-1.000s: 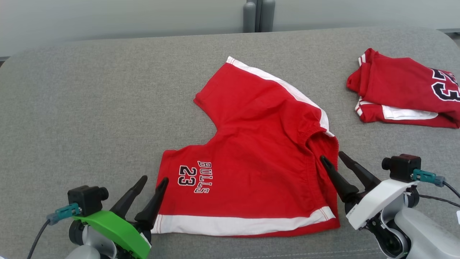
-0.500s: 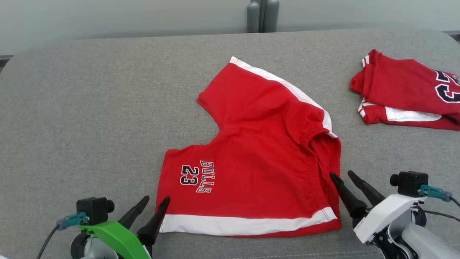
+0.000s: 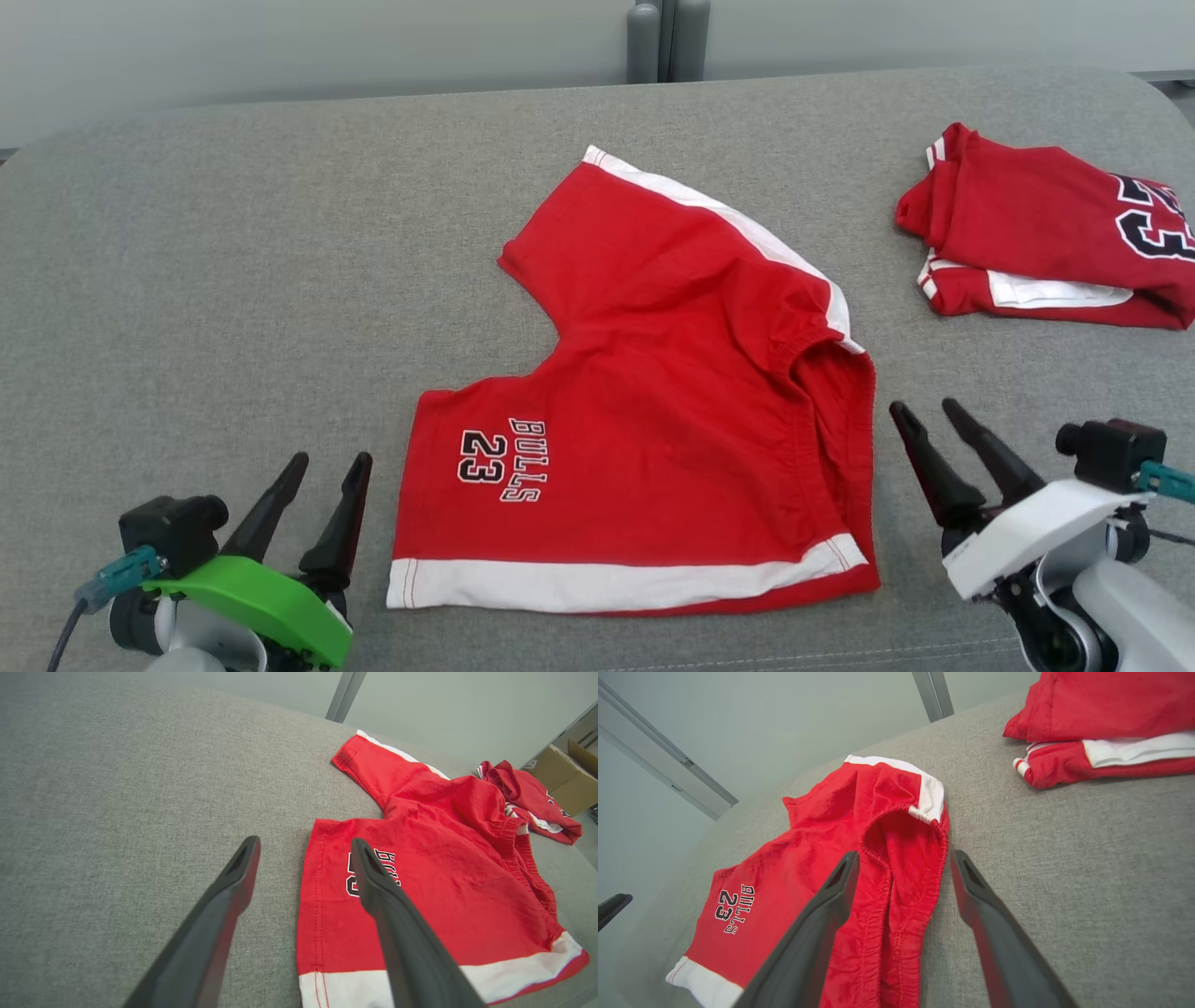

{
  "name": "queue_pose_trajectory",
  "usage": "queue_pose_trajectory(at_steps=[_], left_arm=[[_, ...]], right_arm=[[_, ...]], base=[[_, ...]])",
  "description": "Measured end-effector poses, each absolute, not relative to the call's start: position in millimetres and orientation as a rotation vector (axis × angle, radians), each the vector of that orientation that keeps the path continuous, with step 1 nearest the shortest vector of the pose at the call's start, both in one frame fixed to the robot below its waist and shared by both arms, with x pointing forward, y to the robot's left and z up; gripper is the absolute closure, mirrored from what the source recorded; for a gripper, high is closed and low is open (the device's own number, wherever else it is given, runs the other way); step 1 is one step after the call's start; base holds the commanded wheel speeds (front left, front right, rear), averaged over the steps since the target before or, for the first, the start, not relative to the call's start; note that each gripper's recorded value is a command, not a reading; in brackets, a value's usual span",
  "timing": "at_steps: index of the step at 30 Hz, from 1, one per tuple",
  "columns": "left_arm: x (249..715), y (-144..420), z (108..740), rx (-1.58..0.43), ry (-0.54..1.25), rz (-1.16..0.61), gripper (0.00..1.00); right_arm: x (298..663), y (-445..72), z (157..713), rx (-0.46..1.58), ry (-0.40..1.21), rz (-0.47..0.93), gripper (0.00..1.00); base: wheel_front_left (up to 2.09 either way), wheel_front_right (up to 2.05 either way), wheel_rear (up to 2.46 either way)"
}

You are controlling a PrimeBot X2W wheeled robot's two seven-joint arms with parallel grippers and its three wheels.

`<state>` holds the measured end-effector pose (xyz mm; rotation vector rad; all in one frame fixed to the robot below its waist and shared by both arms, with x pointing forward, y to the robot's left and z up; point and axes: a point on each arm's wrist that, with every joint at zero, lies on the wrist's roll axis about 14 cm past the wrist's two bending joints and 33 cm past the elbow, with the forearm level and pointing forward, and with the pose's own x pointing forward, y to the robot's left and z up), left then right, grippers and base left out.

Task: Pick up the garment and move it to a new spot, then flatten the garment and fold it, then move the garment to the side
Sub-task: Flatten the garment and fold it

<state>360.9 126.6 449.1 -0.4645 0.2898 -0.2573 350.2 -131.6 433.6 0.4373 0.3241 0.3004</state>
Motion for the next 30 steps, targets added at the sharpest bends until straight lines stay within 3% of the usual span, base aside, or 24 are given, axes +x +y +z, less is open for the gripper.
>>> queue_pose_trajectory(at_steps=[6, 10, 19, 23, 30], left_arm=[[382, 132, 488, -0.413, 0.142, -0.269, 0.0], [391, 140, 506, -0.383, 0.075, -0.256, 0.0], [402, 171, 553, -0.326, -0.094, -0.184, 0.0], [406, 189, 569, -0.373, -0.158, -0.1, 0.0], [393, 179, 557, -0.299, -0.134, -0.125, 0.0]], right_arm=[[398, -151, 513, 0.358, 0.038, 0.251, 0.0], [411, -166, 554, 0.312, -0.1, 0.219, 0.0], [406, -190, 571, 0.114, -0.176, 0.163, 0.0], [397, -180, 568, -0.013, -0.178, 0.222, 0.0], [381, -181, 556, 0.018, -0.151, 0.191, 0.0]], base=[[0.0, 0.0, 0.0], [0.0, 0.0, 0.0], [0.0, 0.0, 0.0], [0.0, 0.0, 0.0], [0.0, 0.0, 0.0]])
